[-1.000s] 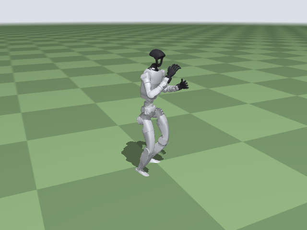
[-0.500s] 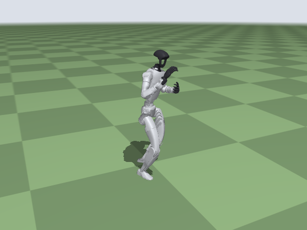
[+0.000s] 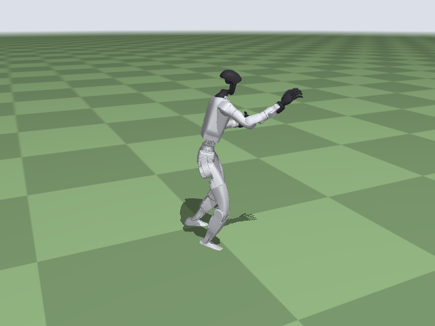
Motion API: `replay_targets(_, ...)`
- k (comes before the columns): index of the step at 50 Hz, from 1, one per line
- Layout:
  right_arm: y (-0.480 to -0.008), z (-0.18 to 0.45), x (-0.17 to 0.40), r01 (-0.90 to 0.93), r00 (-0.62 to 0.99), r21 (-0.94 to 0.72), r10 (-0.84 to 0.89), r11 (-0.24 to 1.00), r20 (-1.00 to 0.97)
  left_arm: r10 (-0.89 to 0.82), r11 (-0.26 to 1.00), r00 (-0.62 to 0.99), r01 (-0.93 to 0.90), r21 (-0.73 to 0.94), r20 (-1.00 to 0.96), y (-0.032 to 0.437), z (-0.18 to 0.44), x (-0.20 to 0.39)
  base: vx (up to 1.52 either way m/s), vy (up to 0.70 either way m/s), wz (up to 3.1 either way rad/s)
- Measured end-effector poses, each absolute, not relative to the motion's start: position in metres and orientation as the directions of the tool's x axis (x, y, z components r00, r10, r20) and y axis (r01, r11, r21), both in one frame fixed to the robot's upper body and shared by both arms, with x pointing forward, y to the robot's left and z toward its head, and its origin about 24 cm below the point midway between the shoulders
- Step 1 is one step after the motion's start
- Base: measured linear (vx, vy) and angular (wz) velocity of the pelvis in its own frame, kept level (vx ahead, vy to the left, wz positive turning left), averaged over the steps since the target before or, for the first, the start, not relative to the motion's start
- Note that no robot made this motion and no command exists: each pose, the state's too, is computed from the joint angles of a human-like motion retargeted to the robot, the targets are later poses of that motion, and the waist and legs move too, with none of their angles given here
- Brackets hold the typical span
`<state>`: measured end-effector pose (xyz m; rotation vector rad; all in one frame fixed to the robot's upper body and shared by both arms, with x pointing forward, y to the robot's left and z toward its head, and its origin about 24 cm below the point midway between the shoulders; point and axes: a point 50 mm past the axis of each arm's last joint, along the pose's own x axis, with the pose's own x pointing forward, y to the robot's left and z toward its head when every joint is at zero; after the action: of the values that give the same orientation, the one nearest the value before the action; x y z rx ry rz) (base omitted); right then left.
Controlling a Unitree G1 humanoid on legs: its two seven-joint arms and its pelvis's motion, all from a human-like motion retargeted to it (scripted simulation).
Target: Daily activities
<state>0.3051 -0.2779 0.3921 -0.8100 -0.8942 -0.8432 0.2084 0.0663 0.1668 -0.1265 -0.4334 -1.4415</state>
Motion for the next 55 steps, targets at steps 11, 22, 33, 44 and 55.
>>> replay_targets(11, -0.122, 0.323, 0.279, 0.422, 0.423, -0.581, 0.416, 0.696, 0.805, -0.882, 0.347, 0.189, 0.880, 0.324, 0.432, 0.057, 0.196, 0.226, 0.07, -0.05, 0.23)
replay_targets(22, -0.174, 0.239, 0.223, 0.301, 0.597, -0.492, 0.241, 0.817, 0.766, -0.683, 0.697, 0.431, 0.626, 0.350, 0.590, 0.115, 0.217, 0.228, -0.05, 0.05, -0.25)
replay_targets(33, -0.196, 0.246, 0.204, 0.375, 0.549, -0.350, 0.099, 0.858, 0.830, -0.651, 0.737, 0.508, 0.601, 0.310, 0.564, 0.137, 0.202, 0.220, -0.18, 0.12, -0.36)
replay_targets(44, -0.178, 0.245, 0.222, 0.285, 0.552, -0.327, 0.125, 0.901, 0.825, -0.702, 0.674, 0.523, 0.707, 0.213, 0.484, 0.126, 0.172, 0.221, -0.21, 0.13, 0.02)
replay_targets(55, -0.167, 0.238, 0.214, 0.245, 0.559, -0.463, 0.266, 0.852, 0.785, -0.691, 0.720, 0.594, 0.615, 0.321, 0.412, 0.142, 0.165, 0.217, -0.03, 0.02, 0.15)
